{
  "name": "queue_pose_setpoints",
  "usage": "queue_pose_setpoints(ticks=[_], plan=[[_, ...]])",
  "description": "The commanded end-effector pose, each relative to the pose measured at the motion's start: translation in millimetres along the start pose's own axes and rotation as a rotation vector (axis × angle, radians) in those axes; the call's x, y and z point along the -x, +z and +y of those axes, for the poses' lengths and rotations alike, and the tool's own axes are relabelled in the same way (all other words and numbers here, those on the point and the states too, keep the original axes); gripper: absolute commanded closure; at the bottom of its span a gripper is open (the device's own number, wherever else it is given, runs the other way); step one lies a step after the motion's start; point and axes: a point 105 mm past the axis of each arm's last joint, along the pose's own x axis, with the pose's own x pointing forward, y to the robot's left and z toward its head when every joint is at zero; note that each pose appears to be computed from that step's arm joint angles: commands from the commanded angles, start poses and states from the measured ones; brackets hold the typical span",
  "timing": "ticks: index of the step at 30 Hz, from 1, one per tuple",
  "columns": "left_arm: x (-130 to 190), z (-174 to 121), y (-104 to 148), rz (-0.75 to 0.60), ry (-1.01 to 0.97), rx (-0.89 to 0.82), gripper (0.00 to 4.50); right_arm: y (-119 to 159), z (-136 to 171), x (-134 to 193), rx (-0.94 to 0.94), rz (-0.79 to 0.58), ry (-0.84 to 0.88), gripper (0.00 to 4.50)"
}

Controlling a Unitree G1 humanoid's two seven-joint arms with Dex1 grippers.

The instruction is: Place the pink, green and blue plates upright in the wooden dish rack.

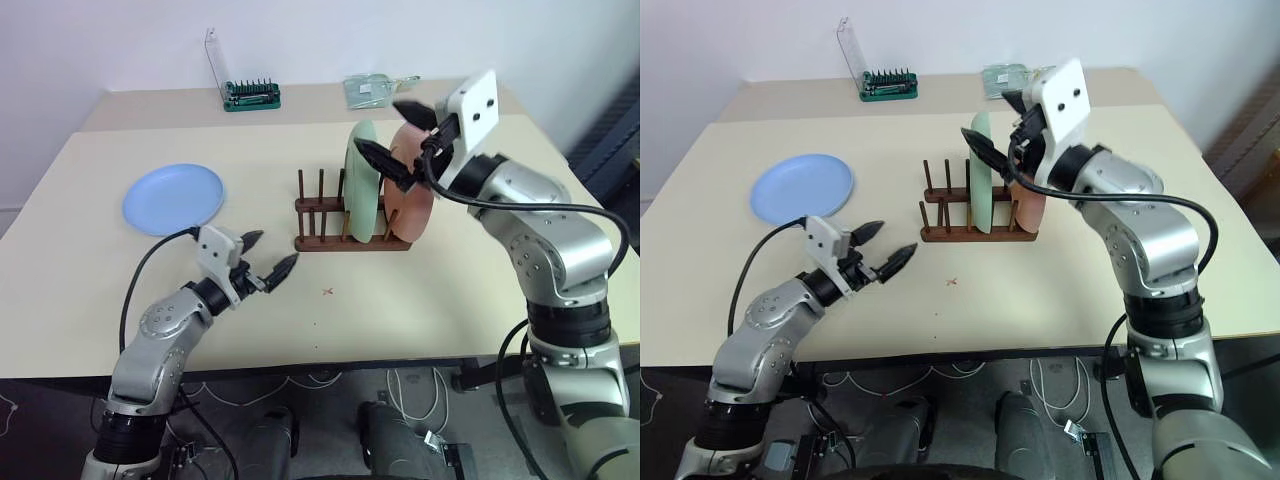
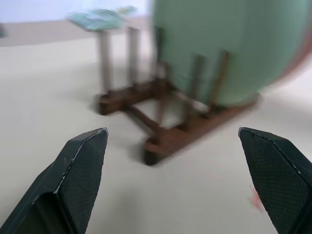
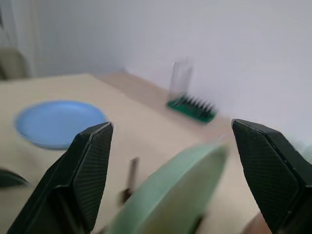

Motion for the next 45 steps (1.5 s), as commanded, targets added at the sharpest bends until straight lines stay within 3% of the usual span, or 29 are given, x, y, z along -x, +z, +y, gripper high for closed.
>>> queue_pose_setpoints(ticks=[1, 3, 6, 8, 10, 16, 20, 23, 26, 33, 37, 41, 45], plan=[[2.1, 43.3, 29.3, -0.107, 0.228, -0.028, 0.04, 22.5, 14.2, -18.0, 0.161, -0.093, 0.076, 0.51], [5.8, 76.5, 34.8, -0.112, 0.419, -0.02, 0.04, 24.8, 26.0, -27.5, 0.185, -0.114, 0.123, 0.51], [12.2, 102.2, 43.9, -0.141, 0.584, 0.03, 0.04, 23.4, 34.9, -34.6, 0.204, -0.125, 0.15, 0.51], [36.9, 149.2, 42.3, -0.099, 0.919, 0.169, 0.04, 18.9, 50.8, -40.5, 0.223, -0.131, 0.196, 0.51], [55.4, 171.1, 32.0, -0.042, 1.106, 0.309, 0.04, 15.2, 59.5, -42.3, 0.233, -0.132, 0.223, 0.51], [56.1, 177.3, 22.7, 0.015, 1.133, 0.493, 0.04, 9.6, 61.6, -42.0, 0.231, -0.125, 0.231, 0.51], [41.3, 174.5, -6.1, 0.121, 1.084, 0.694, 0.04, 7.4, 60.2, -41.7, 0.227, -0.119, 0.221, 0.51], [35.1, 176.4, -9.9, 0.11, 1.074, 0.755, 0.04, 4.2, 59.6, -40.2, 0.228, -0.108, 0.213, 0.51], [31.5, 178.1, -9.6, 0.098, 1.068, 0.77, 0.91, 0.4, 59.1, -38.4, 0.231, -0.094, 0.207, 0.5], [24.2, 175.5, -2.9, 0.097, 1.04, 0.706, 4.45, -6.8, 61.0, -35.7, 0.278, -0.065, 0.218, 0.5], [17.9, 173.0, 20.6, 0.036, 1.0, 0.607, 4.45, -9.6, 65.6, -35.6, 0.3, -0.06, 0.241, 0.5], [-7.1, 141.6, 97.7, -0.132, 0.813, 0.328, 4.45, -15.5, 77.0, -38.4, 0.412, -0.057, 0.295, 0.5], [-23.9, 101.6, 133.7, -0.196, 0.67, 0.174, 4.45, -16.4, 87.2, -44.5, 0.506, -0.081, 0.323, 0.5]])
